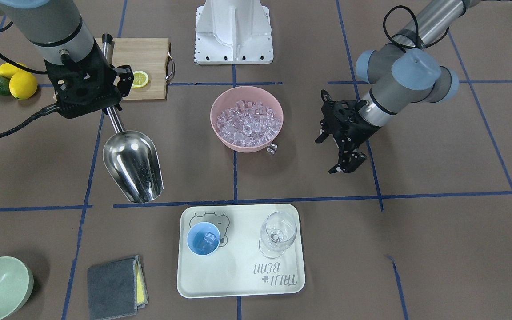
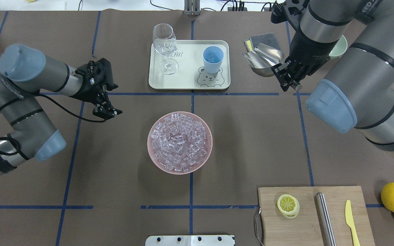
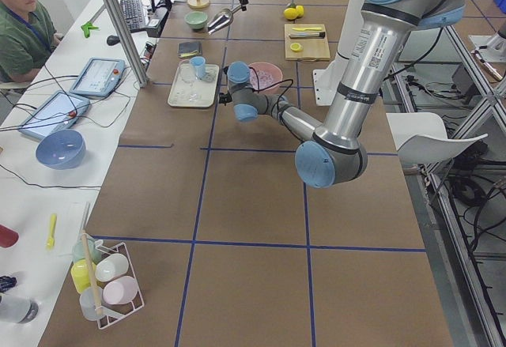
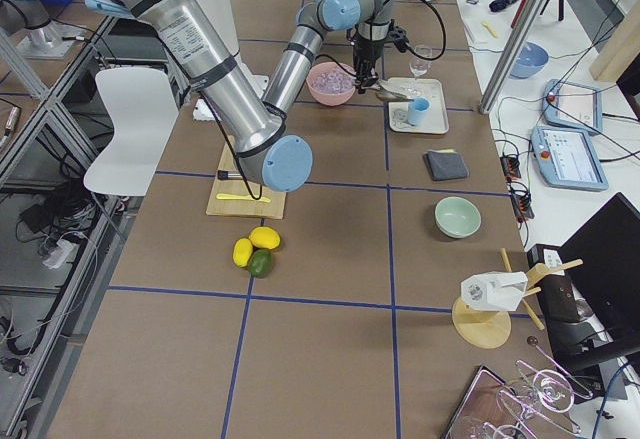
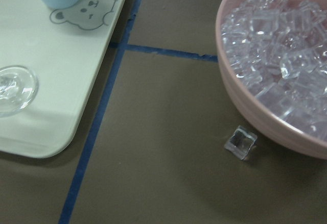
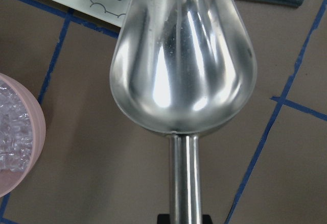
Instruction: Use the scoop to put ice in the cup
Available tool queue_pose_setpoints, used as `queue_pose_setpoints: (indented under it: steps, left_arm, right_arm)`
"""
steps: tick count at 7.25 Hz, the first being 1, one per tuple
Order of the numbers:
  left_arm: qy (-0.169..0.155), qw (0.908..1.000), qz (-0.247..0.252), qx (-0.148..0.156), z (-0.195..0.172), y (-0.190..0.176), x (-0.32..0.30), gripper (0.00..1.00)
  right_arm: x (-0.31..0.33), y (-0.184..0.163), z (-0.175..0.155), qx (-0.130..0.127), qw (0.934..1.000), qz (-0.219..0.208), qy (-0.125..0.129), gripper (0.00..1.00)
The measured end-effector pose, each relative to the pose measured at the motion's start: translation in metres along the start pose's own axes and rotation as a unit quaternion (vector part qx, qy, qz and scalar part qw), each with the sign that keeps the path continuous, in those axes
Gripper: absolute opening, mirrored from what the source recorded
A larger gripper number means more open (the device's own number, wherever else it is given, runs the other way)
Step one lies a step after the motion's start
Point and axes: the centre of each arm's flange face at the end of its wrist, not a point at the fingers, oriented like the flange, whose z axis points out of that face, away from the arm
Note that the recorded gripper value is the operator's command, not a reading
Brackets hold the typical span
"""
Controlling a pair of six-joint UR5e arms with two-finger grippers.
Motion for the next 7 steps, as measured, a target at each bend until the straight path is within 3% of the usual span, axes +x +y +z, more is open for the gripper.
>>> queue_pose_setpoints:
  steps: [1, 3, 5, 7]
  left_arm:
    - [-0.028, 0.9995, -0.011, -0.012, -0.025, 0.017, -0.032, 1.0]
    - [-0.08, 0.9914, -0.08, -0.067, -0.077, 0.074, -0.096, 1.0]
    - [-0.123, 0.9642, -0.192, -0.135, -0.153, 0.135, -0.162, 1.0]
    - [-0.129, 0.9353, -0.283, -0.168, -0.207, 0.185, -0.194, 1.0]
  right_arm:
    - [0.006, 0.004, 0.001, 0.0, 1.0, 0.001, 0.001, 0.0]
    - [0.025, 0.012, 0.009, 0.005, 1.0, 0.001, 0.002, 0.0]
    - [0.057, 0.022, 0.027, 0.018, 0.9998, -0.001, -0.001, 0.0]
    - [0.082, 0.032, 0.037, 0.017, 0.9998, 0.01, 0.004, 0.0]
